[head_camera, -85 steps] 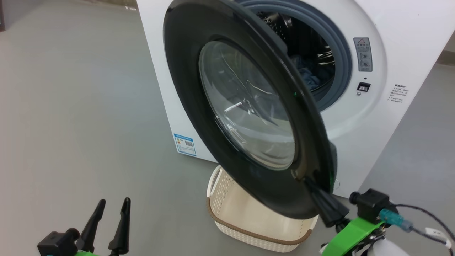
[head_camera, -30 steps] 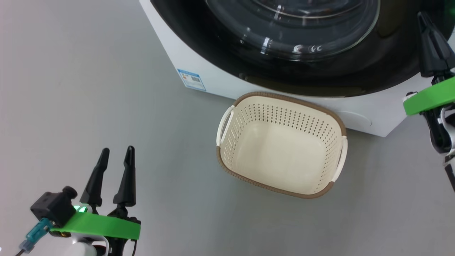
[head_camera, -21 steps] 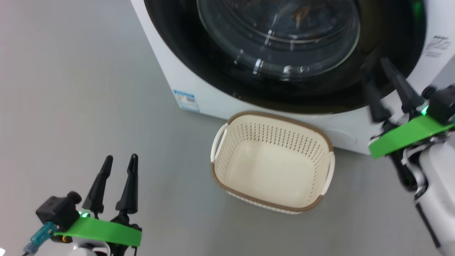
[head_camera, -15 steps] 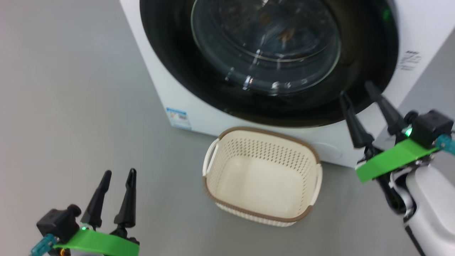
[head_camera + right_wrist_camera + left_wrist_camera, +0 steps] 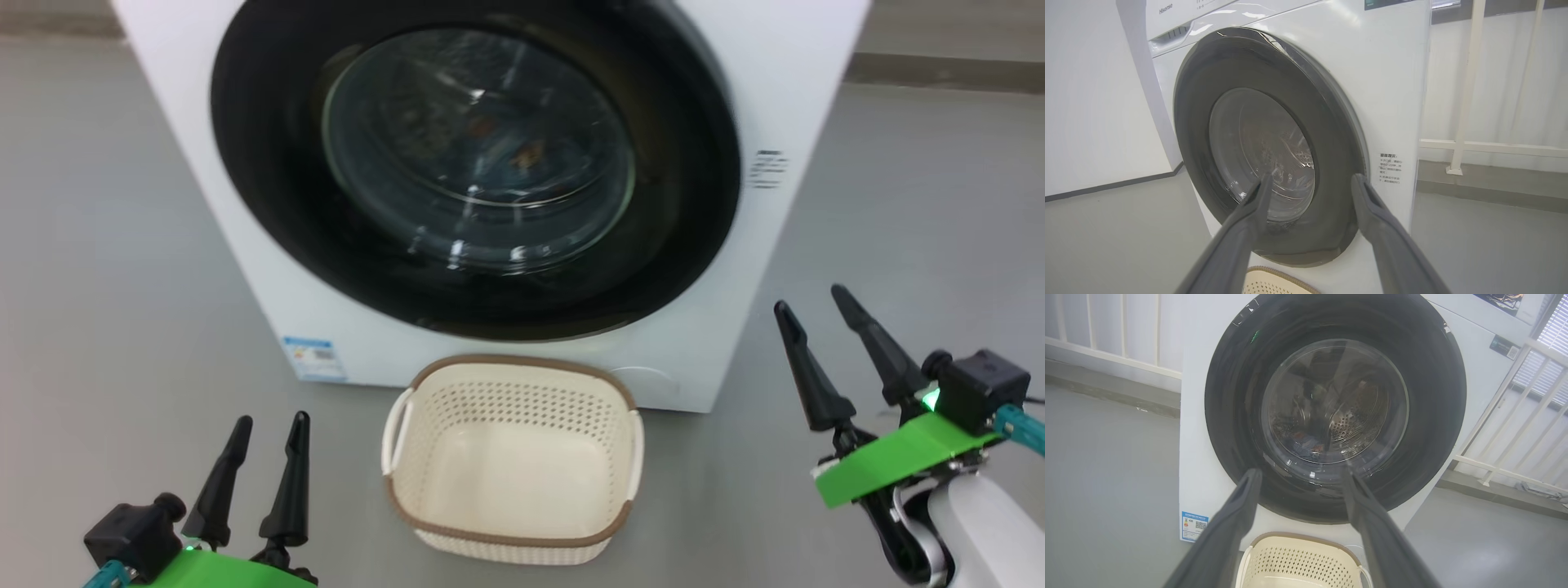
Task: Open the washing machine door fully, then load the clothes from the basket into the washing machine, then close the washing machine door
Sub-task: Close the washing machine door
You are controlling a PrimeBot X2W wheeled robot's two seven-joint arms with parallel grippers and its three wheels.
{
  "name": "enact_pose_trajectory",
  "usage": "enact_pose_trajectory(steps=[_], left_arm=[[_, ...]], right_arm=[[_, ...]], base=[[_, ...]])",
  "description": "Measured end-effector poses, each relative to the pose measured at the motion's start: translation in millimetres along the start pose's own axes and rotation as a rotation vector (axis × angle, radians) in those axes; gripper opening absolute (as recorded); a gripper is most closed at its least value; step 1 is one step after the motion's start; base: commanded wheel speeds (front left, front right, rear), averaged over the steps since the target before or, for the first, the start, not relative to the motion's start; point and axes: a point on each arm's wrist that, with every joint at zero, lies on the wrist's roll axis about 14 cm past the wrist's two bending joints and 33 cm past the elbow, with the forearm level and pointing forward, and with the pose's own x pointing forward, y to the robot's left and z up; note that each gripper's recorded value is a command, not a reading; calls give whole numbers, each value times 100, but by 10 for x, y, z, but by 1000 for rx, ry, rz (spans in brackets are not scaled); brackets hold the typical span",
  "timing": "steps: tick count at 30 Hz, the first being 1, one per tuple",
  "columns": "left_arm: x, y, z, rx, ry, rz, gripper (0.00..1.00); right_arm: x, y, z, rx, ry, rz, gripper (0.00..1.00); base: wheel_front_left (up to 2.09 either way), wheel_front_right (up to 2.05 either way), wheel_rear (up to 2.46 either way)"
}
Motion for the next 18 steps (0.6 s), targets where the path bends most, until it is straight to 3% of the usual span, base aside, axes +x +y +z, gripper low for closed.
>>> enact_pose_trajectory(steps=[18], left_arm=[[183,-509,-62,-20,3,-141,100]], right_arm=[[-845,-505,89,8,-16,-249,100]], base=[[0,0,0]])
